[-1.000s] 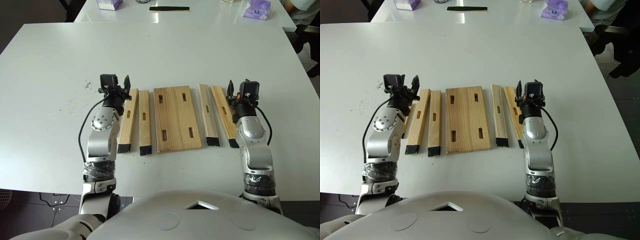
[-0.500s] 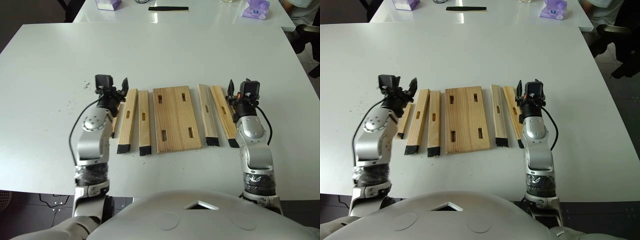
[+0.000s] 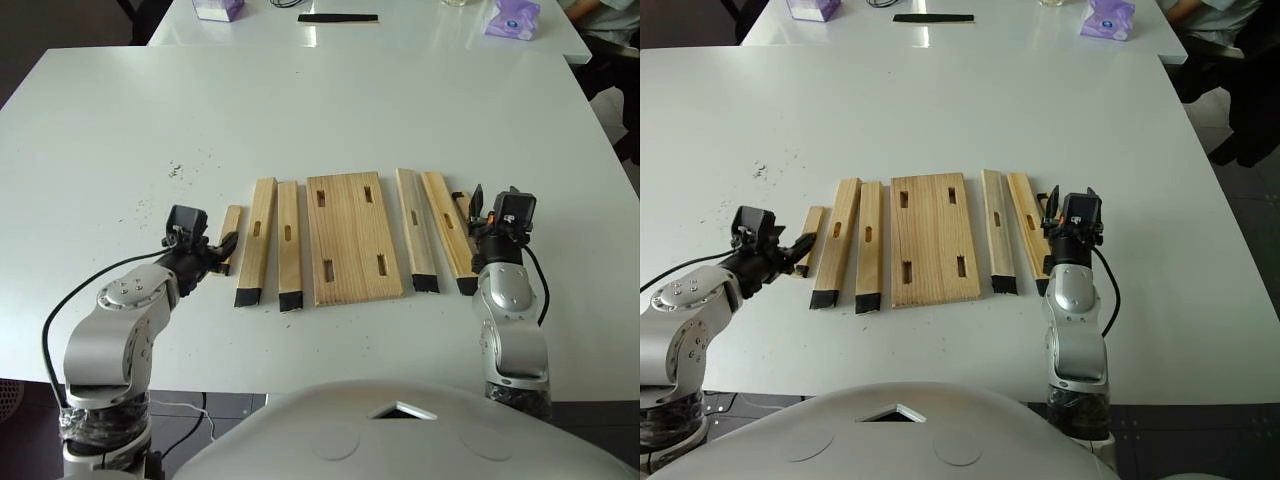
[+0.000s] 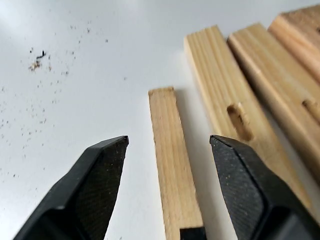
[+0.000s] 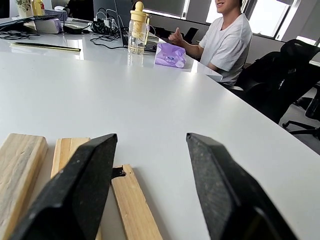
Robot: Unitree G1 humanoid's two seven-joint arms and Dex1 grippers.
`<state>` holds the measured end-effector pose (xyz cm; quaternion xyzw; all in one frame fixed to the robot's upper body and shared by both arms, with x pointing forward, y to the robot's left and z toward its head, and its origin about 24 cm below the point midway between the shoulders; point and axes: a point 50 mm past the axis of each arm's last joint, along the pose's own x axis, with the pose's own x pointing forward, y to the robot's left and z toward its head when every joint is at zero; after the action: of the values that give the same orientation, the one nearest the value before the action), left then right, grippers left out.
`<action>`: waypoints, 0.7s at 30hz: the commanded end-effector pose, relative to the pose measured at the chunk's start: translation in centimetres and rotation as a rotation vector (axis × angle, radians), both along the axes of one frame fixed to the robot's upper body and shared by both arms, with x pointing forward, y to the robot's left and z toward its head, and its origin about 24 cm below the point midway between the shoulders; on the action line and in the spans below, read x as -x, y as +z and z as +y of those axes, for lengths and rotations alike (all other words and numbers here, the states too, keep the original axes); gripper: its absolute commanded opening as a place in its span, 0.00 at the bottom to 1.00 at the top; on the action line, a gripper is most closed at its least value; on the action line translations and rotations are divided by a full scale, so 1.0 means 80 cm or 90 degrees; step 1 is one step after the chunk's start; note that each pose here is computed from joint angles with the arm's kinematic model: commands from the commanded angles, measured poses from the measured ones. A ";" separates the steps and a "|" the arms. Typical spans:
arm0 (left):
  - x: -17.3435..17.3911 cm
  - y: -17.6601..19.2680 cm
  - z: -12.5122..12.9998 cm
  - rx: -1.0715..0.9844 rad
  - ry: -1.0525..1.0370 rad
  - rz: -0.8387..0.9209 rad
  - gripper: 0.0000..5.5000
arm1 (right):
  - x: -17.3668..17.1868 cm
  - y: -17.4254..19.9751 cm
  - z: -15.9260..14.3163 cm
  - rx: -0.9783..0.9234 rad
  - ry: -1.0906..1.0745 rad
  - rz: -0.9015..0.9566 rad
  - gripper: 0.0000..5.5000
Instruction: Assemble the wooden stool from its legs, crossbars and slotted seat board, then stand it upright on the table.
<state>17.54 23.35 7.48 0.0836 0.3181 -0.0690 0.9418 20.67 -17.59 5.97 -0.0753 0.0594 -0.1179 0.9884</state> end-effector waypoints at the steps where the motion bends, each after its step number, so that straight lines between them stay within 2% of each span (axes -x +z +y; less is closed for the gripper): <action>1: 0.012 -0.009 0.001 -0.030 0.000 0.014 0.55 | 0.004 -0.001 -0.003 0.003 -0.005 0.007 0.47; 4: 0.019 -0.034 0.018 -0.045 0.023 0.068 0.55 | 0.002 0.009 -0.002 -0.009 -0.010 -0.028 0.47; 8: 0.029 -0.061 0.020 -0.023 0.006 0.119 0.55 | -0.004 0.020 -0.003 -0.009 -0.002 -0.053 0.47; 15: 0.016 -0.079 0.036 0.012 0.063 0.102 0.36 | -0.009 0.013 -0.007 -0.001 0.000 -0.036 0.47; 19: 0.009 -0.084 0.042 0.014 0.078 0.091 0.24 | -0.017 0.026 -0.010 0.015 -0.002 -0.069 0.47; 21: 0.003 -0.082 0.043 0.012 0.089 0.075 0.24 | -0.021 0.031 -0.012 0.019 0.005 -0.076 0.47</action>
<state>18.69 26.08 3.41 0.0578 0.3112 -0.0441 0.9476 21.86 -18.26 7.62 -0.0763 0.0156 -0.1217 0.9895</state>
